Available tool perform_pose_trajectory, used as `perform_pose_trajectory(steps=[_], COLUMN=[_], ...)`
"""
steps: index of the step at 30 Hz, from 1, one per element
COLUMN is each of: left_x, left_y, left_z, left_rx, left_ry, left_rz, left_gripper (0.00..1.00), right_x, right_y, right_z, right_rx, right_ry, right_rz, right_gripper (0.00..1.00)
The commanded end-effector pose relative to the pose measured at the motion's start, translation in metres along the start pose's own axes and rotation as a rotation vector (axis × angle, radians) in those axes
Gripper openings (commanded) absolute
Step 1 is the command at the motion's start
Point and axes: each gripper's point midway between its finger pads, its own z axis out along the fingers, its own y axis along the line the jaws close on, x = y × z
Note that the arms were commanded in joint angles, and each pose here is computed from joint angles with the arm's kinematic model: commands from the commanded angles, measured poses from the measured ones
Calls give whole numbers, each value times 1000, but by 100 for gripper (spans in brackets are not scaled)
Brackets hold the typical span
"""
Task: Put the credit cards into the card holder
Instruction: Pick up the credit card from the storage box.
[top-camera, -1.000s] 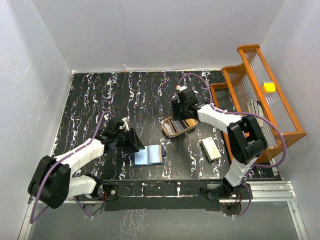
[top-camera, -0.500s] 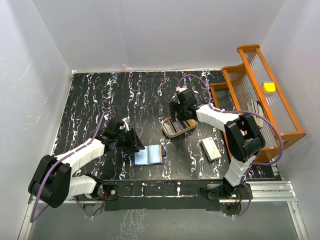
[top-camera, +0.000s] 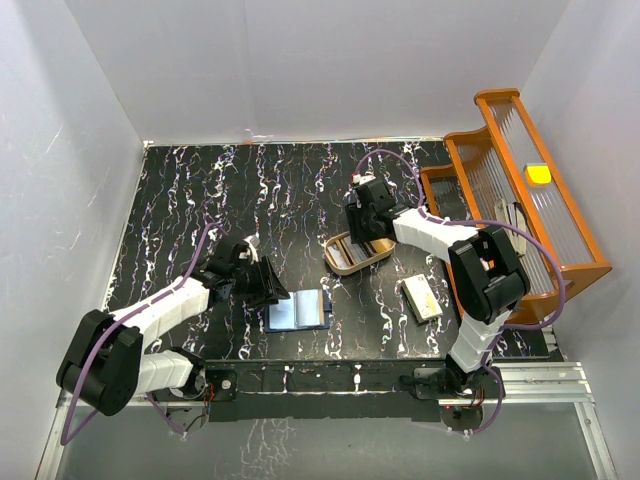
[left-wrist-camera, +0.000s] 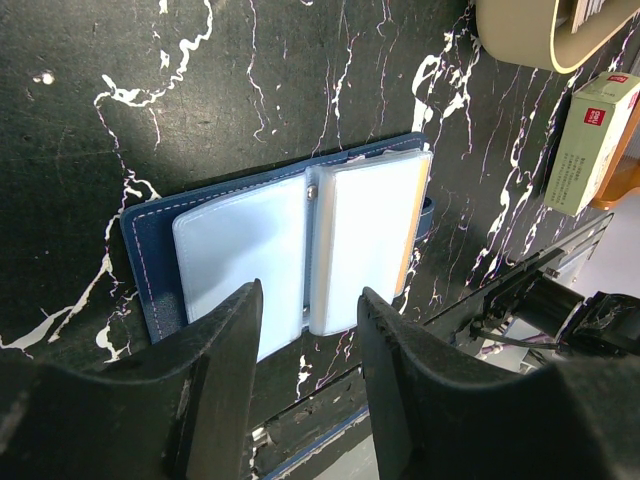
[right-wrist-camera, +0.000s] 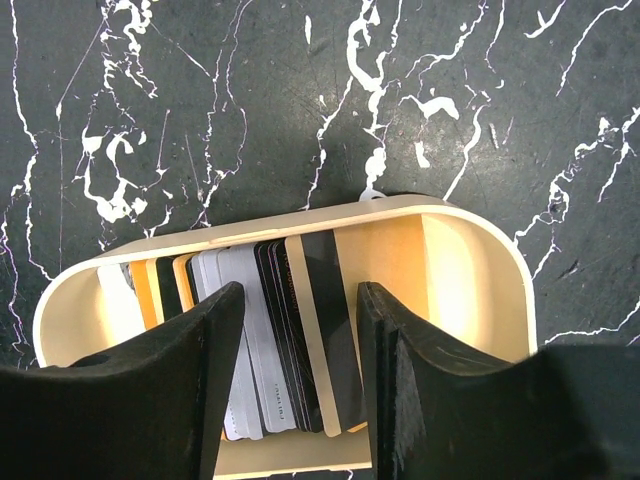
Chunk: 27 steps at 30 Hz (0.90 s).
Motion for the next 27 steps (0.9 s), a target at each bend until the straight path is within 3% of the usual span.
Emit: perform_pose_trajectory(steps=[1,14,27], left_x=[5,5,5], left_y=[0,0,0], left_z=[0,1,1], left_rx=[8,9,10], left_ry=[18,21,19], left_rz=[7,4,5], left_gripper=[41,41,41], right_x=[-9,-17,-34], right_y=[10,11,7], right_z=[-9,-18,-40], right_rx=[-50,-52,-28], right_ry=[-39,-65,-117], right_rz=[5,9,8], right_gripper=[45,27,0])
